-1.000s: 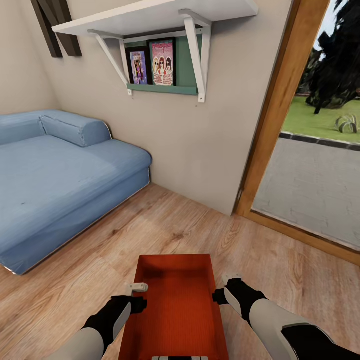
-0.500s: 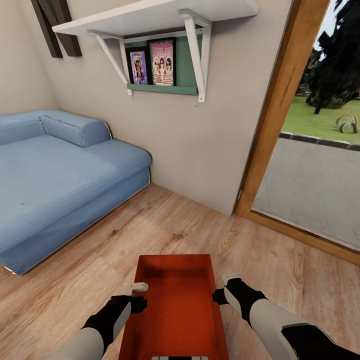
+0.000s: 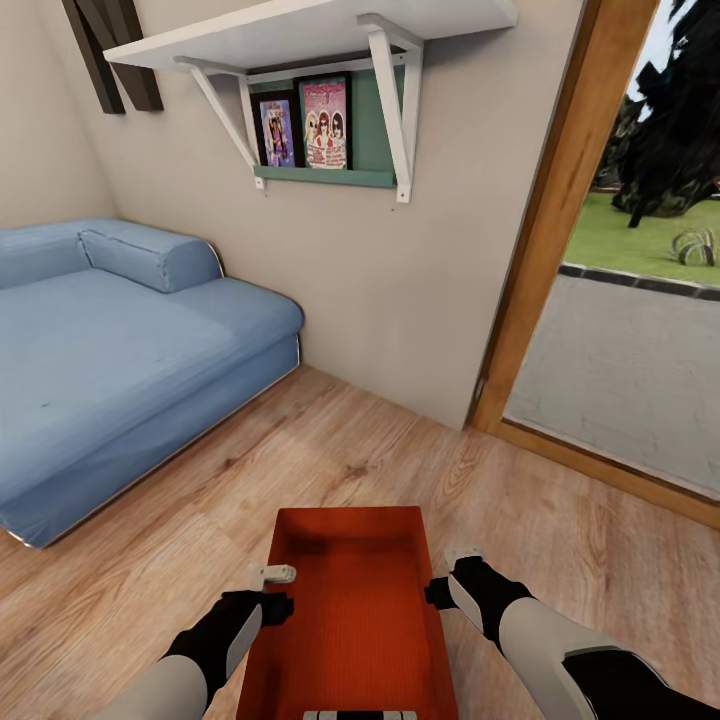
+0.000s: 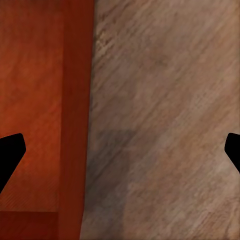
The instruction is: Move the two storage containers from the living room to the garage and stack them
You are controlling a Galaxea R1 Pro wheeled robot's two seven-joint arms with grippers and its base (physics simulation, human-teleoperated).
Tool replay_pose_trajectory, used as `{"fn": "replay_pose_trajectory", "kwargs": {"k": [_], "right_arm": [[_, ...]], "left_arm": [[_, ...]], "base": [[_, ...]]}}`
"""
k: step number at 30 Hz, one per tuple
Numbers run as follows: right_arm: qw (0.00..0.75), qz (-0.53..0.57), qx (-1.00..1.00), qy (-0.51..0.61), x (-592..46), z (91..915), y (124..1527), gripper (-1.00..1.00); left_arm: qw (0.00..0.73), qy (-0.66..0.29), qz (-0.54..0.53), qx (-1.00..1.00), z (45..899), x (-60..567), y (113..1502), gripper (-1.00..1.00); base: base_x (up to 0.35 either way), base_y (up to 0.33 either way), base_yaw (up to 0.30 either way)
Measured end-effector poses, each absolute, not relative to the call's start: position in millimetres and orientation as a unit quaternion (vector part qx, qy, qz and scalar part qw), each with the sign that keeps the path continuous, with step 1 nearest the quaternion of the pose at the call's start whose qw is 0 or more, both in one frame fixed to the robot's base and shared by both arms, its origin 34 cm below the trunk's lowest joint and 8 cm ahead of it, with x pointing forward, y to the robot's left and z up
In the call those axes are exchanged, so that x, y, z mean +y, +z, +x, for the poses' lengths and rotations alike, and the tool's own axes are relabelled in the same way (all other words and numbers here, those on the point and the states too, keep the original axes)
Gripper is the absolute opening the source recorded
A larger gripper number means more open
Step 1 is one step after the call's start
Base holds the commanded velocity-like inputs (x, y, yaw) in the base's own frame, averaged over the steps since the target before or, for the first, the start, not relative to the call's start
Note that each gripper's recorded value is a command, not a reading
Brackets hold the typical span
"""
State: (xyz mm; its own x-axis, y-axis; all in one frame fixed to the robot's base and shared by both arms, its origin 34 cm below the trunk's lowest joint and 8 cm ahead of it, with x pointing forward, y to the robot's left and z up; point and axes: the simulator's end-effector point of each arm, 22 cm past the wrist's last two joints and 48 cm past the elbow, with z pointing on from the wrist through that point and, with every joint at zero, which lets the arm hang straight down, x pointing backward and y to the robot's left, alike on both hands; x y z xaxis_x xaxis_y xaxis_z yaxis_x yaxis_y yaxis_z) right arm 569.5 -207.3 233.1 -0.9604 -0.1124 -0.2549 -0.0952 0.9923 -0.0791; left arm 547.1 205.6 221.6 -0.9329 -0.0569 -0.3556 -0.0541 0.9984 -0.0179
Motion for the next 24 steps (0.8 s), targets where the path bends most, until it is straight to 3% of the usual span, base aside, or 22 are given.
{"fn": "replay_pose_trajectory", "kwargs": {"k": [24], "right_arm": [[0.138, -0.052, 0.989, -0.031, -206.4, 569.8, 221.6, 1.0]], "left_arm": [[0.173, -0.004, -0.028, 0.985, 540.9, 205.6, 209.0, 1.0]], "base": [[0.0, 0.0, 0.0]]}}
